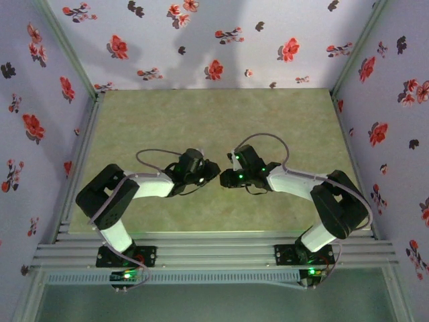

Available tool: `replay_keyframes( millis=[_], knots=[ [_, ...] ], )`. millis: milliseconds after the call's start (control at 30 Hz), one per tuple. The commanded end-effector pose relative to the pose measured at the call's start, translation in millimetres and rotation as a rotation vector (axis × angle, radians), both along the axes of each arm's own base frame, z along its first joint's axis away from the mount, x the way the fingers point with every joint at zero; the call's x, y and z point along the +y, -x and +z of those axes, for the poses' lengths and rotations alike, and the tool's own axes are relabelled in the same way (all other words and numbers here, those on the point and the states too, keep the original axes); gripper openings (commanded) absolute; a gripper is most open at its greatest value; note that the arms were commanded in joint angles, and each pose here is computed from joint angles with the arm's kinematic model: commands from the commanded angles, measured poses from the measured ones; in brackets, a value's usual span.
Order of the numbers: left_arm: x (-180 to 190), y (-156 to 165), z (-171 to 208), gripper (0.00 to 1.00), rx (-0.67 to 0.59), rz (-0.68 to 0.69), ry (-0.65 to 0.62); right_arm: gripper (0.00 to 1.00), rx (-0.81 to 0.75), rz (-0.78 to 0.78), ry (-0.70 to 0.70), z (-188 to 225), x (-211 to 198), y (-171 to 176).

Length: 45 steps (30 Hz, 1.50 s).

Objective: Lock with the key

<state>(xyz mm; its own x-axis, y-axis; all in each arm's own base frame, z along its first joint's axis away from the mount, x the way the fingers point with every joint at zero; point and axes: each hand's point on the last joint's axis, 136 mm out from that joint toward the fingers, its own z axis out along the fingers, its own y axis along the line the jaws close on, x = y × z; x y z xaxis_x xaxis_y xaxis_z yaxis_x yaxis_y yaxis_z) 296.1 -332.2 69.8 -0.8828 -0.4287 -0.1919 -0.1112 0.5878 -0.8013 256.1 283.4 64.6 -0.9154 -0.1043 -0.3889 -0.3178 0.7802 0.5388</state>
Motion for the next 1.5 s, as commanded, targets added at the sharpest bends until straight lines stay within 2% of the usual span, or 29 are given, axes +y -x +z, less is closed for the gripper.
replay_keyframes(
  millis=[0,300,1000,1467],
  knots=[
    [7.0,-8.2,8.0,0.16,-0.023,0.013,-0.022,0.23,-0.039,0.033,-0.044,14.9,6.7,2.6],
    [11.2,-10.1,14.3,0.26,-0.035,0.015,-0.025,0.23,-0.042,0.046,-0.049,16.4,9.2,4.7],
    [-1.0,-3.4,22.1,0.17,-0.038,-0.015,0.073,0.23,-0.044,0.055,-0.038,14.4,11.1,6.3],
    [0.1,4.9,12.9,0.22,-0.024,-0.051,0.05,0.22,-0.082,0.012,-0.019,19.5,2.2,1.1]
  ],
)
